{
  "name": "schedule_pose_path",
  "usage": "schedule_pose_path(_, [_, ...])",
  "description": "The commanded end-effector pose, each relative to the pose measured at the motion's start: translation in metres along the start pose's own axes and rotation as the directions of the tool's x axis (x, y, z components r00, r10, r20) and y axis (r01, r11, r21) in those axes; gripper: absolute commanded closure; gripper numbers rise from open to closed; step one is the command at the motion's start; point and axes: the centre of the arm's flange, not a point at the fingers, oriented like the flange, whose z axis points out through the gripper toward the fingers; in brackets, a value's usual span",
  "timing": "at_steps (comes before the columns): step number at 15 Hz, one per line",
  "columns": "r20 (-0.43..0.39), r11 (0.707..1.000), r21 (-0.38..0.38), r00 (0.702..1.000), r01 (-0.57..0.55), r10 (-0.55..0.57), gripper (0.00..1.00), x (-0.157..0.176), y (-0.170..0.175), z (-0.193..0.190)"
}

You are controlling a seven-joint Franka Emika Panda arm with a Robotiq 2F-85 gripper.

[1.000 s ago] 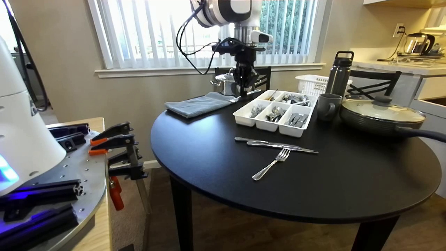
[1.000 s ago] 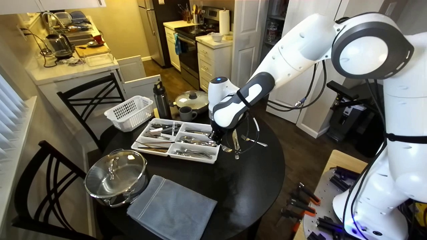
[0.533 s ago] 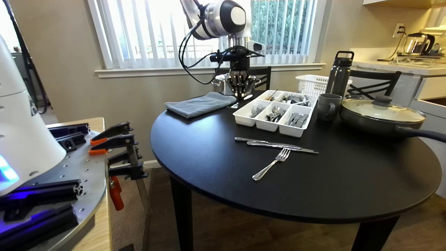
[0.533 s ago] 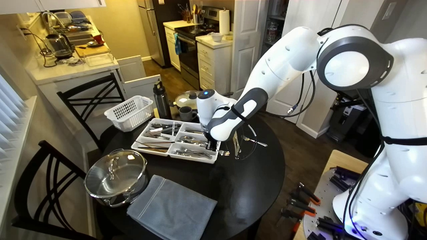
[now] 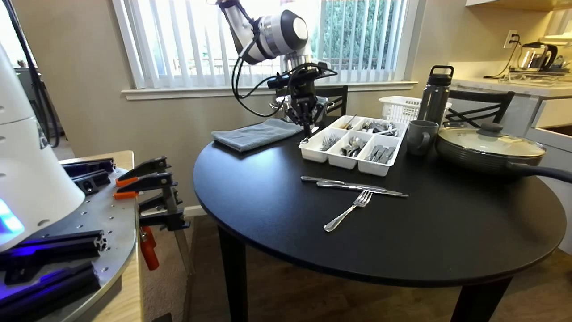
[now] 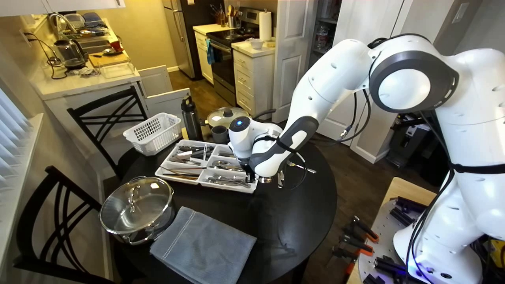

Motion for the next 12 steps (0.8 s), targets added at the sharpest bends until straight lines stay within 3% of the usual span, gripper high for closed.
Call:
schedule_pose_path(1, [-0.082, 0.998, -0.020, 0.995, 0.051, -0.053, 0.99, -0.011, 0.002, -0.009])
schedule_pose_path(7, [-0.208, 0.999, -0.028, 0.978, 0.015, -0.020, 0.99, -0.064, 0.008, -0.011])
schedule_pose_path(8, [-0.186, 1.000, -0.022, 0.982, 0.011, -0.015, 0.94, -0.024, 0.010, -0.002])
schedule_pose_path(12, [-0.190, 1.000, -0.014, 0.982, 0.001, -0.004, 0.94, -0.047, 0.011, -0.002])
